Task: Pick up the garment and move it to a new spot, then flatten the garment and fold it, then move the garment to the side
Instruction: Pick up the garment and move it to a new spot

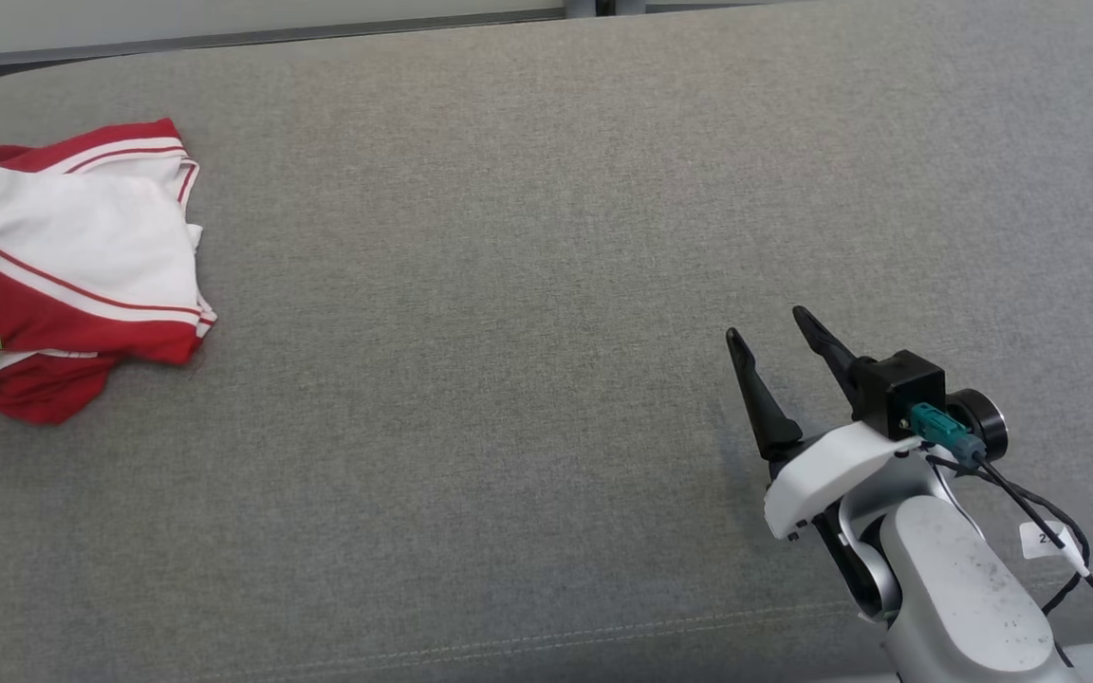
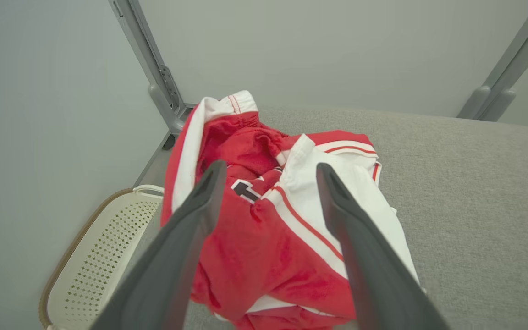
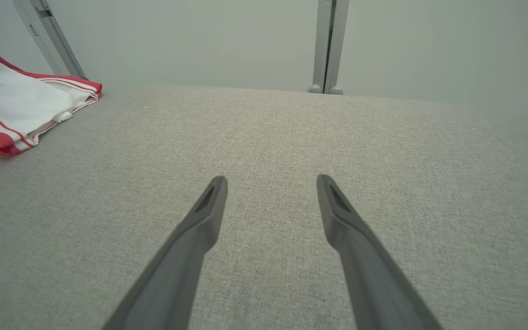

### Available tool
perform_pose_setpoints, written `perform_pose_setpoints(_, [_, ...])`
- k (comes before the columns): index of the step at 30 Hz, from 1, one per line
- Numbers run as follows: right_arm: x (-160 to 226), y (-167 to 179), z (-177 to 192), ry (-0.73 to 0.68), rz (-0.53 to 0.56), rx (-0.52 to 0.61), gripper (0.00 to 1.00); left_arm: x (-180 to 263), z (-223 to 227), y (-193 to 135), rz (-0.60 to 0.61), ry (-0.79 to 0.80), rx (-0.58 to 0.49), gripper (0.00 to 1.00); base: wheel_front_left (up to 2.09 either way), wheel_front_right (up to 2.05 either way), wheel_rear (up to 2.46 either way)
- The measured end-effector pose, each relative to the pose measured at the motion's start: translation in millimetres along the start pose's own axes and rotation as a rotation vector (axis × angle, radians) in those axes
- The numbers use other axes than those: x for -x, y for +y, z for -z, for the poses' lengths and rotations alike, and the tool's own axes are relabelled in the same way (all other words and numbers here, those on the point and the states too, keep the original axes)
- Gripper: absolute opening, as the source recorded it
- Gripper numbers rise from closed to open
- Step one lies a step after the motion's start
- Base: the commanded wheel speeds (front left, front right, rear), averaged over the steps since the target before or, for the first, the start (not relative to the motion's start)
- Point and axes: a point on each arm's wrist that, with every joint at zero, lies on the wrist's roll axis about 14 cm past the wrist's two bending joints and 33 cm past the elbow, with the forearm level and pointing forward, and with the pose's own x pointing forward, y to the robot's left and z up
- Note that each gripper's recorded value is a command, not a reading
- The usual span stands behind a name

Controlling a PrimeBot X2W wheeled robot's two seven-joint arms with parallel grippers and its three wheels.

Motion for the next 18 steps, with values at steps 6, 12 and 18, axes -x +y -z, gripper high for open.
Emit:
perform_pose_setpoints(6, [1.4,-15.8,7.3,0.019,0.038,0.002,1.00,-18.0,18.6,-2.2,0.001,0.113,-0.031,1.00,0.00,0.00,0.00])
perform_pose_setpoints(12, [2.6,-26.7,16.1,0.042,0.062,0.005,1.00,-27.3,50.2,1.3,-0.011,0.257,-0.067,1.00,0.00,0.00,0.00])
perform_pose_setpoints(18, [4.6,-35.9,21.8,0.060,0.079,0.012,1.00,-31.4,68.1,0.0,-0.014,0.334,-0.096,1.00,0.00,0.00,0.00])
